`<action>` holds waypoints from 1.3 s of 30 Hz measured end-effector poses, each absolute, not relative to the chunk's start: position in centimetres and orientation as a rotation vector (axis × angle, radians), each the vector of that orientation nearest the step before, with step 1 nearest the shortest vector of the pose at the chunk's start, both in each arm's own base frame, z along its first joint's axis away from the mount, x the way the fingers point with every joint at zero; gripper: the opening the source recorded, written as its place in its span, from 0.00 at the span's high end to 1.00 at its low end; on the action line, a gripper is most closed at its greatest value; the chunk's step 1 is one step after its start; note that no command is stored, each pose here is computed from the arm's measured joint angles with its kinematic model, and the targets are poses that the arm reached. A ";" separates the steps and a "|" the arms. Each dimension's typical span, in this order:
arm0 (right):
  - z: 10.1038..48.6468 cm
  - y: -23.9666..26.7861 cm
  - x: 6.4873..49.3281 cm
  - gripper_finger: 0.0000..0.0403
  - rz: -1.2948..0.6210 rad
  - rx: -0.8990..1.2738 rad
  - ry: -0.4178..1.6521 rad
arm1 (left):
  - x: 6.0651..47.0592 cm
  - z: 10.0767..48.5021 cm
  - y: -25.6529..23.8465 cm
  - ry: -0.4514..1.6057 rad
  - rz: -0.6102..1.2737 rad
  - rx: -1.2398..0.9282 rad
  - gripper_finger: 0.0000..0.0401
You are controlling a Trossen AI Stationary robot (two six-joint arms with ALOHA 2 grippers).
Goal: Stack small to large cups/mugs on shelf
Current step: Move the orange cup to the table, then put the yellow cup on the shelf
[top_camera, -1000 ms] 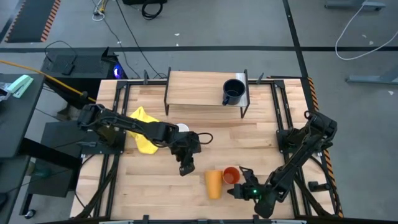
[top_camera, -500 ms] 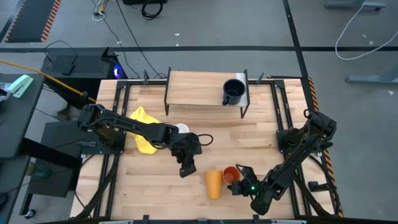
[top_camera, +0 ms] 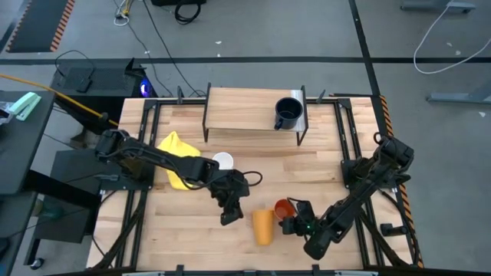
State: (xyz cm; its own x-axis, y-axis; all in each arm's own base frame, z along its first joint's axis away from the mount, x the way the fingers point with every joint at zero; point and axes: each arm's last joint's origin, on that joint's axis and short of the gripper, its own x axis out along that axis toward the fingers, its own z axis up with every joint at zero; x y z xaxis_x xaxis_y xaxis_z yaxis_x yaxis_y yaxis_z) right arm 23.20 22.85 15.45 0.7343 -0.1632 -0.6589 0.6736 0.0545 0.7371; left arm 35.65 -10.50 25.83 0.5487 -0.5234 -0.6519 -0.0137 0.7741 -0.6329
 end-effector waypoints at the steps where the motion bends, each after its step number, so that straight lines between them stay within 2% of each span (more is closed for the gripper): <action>1: 15.4 22.7 23.3 0.98 -0.677 1.378 0.457 | 35.6 25.8 -10.7 0.954 -0.332 -0.632 0.95; 7: 15.4 22.0 23.8 0.98 -0.708 1.368 0.436 | 35.4 25.9 -11.4 0.960 -0.351 -0.623 0.97; 13: 15.3 20.9 24.5 0.97 -0.749 1.361 0.414 | 35.3 25.8 -11.9 0.961 -0.354 -0.614 0.94; 21: 15.2 20.0 25.0 0.94 -0.794 1.338 0.402 | 35.3 25.8 -11.8 0.957 -0.345 -0.610 0.96; 33: 18.3 22.8 22.6 0.92 -0.630 1.400 0.418 | 36.3 25.3 -8.7 0.944 -0.261 -0.616 0.94; 39: 19.8 23.6 21.9 0.91 -0.609 1.362 0.397 | 37.8 22.6 -6.8 1.023 -0.315 -0.682 0.96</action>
State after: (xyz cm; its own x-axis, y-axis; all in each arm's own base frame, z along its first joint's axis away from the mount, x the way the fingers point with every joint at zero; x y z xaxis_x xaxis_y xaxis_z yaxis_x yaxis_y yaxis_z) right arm 21.88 23.62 19.81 0.7842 -0.1736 -0.5957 0.6151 0.0908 0.7832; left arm 37.77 -6.85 22.59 0.5003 -0.5416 -0.6755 -0.0675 0.7534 -0.6541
